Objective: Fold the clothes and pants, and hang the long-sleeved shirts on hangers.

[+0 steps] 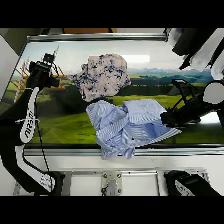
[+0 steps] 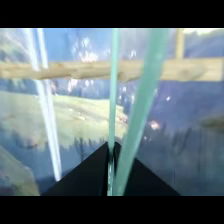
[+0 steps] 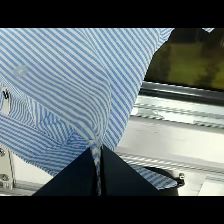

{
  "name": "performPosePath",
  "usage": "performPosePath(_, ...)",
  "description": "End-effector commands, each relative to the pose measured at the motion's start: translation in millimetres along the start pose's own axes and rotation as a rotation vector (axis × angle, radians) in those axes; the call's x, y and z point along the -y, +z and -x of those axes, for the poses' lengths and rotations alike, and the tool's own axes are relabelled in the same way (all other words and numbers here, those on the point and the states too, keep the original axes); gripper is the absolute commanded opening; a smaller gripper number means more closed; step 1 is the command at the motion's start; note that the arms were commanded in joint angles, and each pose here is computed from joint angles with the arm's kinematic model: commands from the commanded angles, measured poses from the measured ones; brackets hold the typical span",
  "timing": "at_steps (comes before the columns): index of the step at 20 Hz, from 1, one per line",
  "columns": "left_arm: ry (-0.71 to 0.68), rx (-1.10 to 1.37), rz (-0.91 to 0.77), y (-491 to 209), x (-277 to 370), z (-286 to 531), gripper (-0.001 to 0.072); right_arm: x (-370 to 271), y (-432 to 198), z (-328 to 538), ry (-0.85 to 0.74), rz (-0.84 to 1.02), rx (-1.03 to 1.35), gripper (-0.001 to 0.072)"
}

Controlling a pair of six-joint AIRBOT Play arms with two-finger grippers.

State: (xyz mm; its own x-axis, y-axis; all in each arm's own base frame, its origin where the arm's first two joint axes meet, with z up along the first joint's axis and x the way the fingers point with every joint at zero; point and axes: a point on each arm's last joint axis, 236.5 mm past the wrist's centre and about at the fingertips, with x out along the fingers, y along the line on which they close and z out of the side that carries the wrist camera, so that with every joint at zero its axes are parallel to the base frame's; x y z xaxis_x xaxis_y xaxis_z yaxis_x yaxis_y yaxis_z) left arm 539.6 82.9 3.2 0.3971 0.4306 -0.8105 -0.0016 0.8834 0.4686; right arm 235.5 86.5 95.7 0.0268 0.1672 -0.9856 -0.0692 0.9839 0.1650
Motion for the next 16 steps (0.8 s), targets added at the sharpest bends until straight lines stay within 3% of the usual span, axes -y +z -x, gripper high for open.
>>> performPosePath(1, -0.006, 0.092, -0.015, 20, 2, 52, 0.0011, 0, 0, 0, 0.000, 0.000, -0.002, 0.0015)
performPosePath(5, -0.018, 0.160, -0.058, 31, 10, 101, 0.0012, 0, 0, 0, 0.000, 0.001, -0.001, 0.0015)
performPosePath(8, -0.089, 0.177, -0.197, 25, 28, 137, 0.0012, 0, 0, 0, 0.000, 0.001, -0.001, 0.0015)
performPosePath(10, -0.320, 0.161, -0.358, 1, 68, 166, 0.0011, 0, 0, 0, 0.000, 0.001, -0.001, 0.0015)
performPosePath(14, -0.936, 0.174, -0.706, -73, 135, 257, 0.0012, 0, 0, 0, 0.000, 0.001, -0.001, 0.0015)
performPosePath(16, -1.051, 0.118, -0.732, -97, 129, 275, 0.0012, 0, 0, 0, 0.000, 0.001, -0.001, 0.0015)
